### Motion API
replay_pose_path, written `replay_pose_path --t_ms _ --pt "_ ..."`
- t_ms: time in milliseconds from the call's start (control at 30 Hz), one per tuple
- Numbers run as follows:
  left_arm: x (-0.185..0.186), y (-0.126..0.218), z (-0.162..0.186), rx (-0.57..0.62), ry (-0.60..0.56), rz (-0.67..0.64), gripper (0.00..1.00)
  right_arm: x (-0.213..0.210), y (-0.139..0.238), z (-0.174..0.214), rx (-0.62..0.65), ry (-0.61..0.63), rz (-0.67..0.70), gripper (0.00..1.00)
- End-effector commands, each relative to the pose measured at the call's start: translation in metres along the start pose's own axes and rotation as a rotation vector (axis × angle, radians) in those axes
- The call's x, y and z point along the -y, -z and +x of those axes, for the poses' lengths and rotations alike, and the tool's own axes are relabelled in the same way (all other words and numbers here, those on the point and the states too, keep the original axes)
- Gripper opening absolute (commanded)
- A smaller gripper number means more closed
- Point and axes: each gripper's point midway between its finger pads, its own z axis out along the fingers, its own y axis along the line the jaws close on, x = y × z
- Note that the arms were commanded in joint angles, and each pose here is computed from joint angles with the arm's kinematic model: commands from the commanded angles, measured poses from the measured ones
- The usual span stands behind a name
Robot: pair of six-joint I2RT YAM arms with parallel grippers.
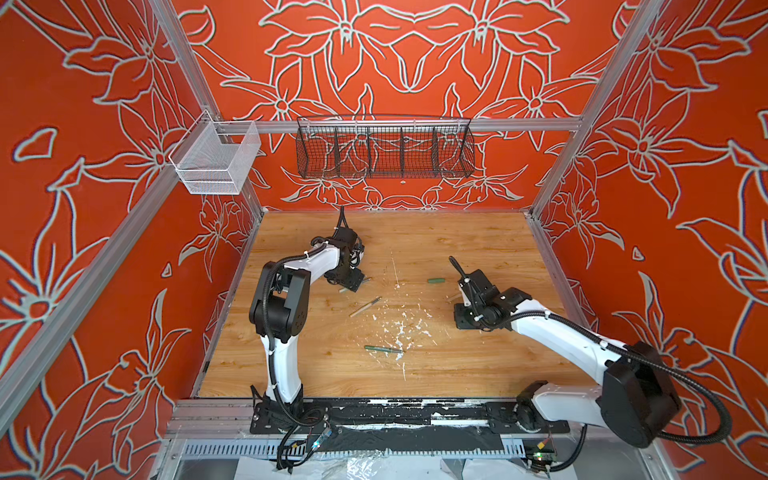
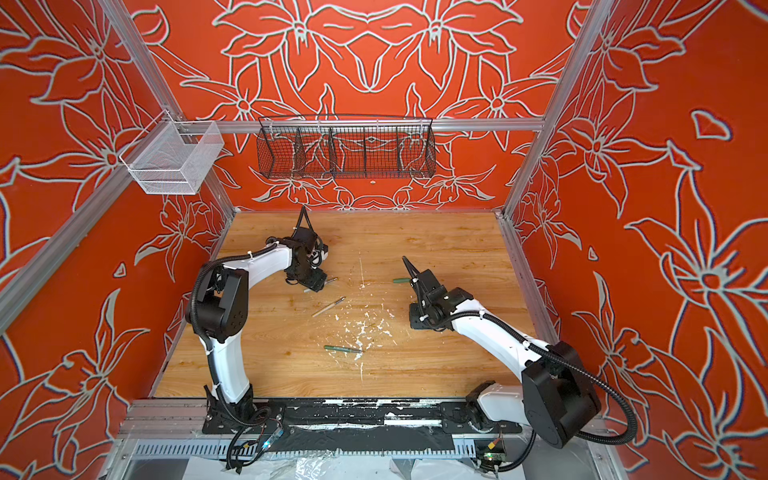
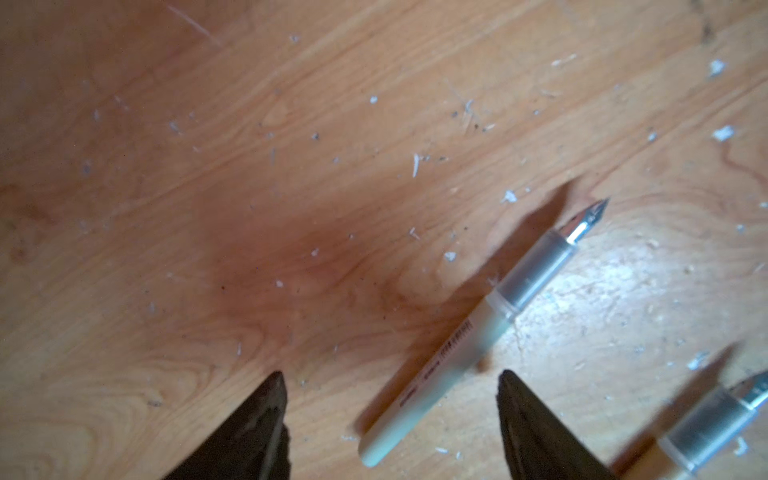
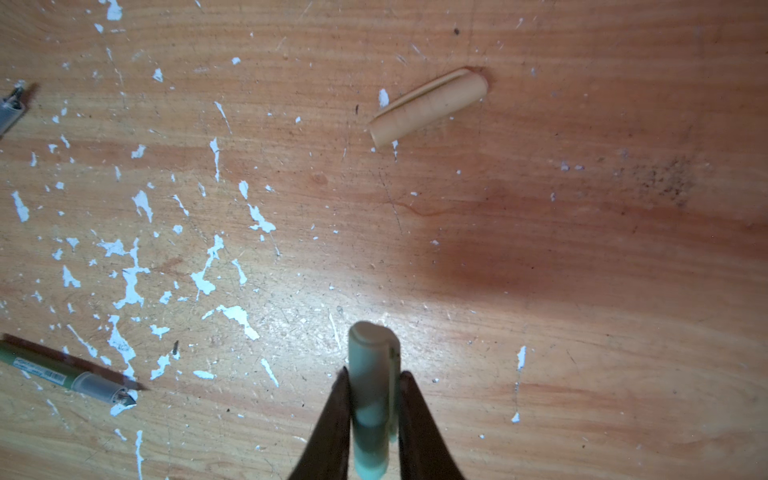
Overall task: Insert the pens into the pen caps
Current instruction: 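Move the left gripper over the pale fountain pen and lower toward it, then close the left gripper on the pale fountain pen's end and lift it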
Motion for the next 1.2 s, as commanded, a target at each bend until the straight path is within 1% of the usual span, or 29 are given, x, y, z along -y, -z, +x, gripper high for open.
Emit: replay_pose_path --t_ms 0,133,267,367,433,600,667,700,767,867,1167 --pt "0.002 -0.002 0.0 -0.034 0.022 0.013 0.74 0.004 -0.003 0.003 -0.008 -0.019 0.01 0.21" --pt "0.015 -0.002 0.008 -0.069 0.073 0.068 0.65 0.005 -0.004 0.004 -0.003 -0.021 0.01 0.21" --pt "0.022 -0.007 0.021 -0.105 0.132 0.092 0.63 0.008 -0.006 0.007 -0.009 -0.015 0.024 0.21" --pt "0.026 -0.01 0.03 -0.13 0.156 0.108 0.63 0.008 -0.006 0.008 -0.009 -0.013 0.02 0.21" --pt "0.032 -0.007 0.03 -0.125 0.166 0.136 0.61 0.008 -0.006 0.008 -0.007 -0.014 0.019 0.21" --pt "0.046 -0.003 0.03 -0.119 0.171 0.152 0.54 0.008 -0.008 0.008 -0.004 -0.02 0.015 0.21" --pt "0.052 0.0 0.029 -0.116 0.174 0.156 0.49 0.007 -0.008 0.009 -0.005 -0.02 0.015 0.21" --pt "0.053 0.0 0.031 -0.117 0.173 0.142 0.48 0.008 -0.009 0.009 -0.006 -0.019 0.015 0.21" --pt "0.047 -0.001 0.035 -0.127 0.161 0.063 0.49 0.009 -0.009 0.011 -0.008 -0.018 0.016 0.21" --pt "0.041 -0.005 0.041 -0.14 0.157 0.008 0.48 0.01 -0.008 0.012 -0.005 -0.019 0.019 0.21" --pt "0.038 -0.006 0.058 -0.17 0.144 -0.024 0.48 0.009 -0.003 0.009 0.035 -0.029 -0.001 0.21"
